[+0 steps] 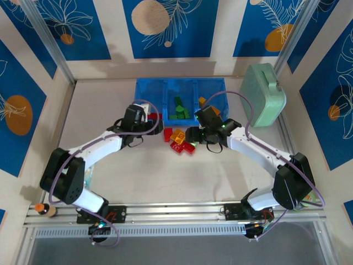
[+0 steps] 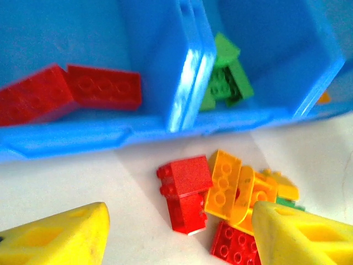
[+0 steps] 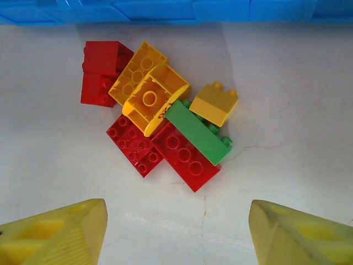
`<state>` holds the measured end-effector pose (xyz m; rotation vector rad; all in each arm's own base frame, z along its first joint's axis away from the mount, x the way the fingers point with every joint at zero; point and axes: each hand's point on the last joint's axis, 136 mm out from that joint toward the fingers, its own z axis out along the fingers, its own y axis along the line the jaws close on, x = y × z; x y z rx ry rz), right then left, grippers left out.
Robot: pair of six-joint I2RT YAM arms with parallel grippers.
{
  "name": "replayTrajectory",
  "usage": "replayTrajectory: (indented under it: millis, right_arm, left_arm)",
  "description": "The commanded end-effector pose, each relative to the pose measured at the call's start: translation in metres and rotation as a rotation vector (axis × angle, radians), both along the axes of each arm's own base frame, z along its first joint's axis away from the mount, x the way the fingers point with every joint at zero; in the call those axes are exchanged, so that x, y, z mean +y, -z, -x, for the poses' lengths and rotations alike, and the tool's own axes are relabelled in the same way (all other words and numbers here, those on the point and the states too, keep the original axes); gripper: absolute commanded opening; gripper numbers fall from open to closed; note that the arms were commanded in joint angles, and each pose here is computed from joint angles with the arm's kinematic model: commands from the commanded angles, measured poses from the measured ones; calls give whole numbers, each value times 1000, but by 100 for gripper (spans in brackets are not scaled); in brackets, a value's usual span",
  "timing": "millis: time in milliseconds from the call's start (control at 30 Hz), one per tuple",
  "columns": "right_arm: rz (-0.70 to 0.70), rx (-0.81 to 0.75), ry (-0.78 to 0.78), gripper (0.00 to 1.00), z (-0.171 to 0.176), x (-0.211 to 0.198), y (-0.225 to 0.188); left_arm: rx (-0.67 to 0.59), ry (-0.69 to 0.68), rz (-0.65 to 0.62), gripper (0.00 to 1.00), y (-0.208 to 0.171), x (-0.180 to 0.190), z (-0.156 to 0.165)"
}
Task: Sort the legos into containers by color
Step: Pick up the lego from the center of the table.
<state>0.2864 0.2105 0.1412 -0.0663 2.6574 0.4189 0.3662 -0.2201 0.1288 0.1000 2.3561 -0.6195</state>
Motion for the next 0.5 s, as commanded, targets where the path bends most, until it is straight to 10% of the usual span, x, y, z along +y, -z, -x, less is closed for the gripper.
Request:
replayTrajectory:
  millis: [0, 467]
  right_arm:
    - [-5, 14, 4, 69, 4, 2, 4]
    - [-11, 15, 44, 69, 15, -17, 12]
  left_arm:
    - [31, 20, -89, 70, 15, -9, -2]
    - [114, 87, -195, 71, 51, -50, -17]
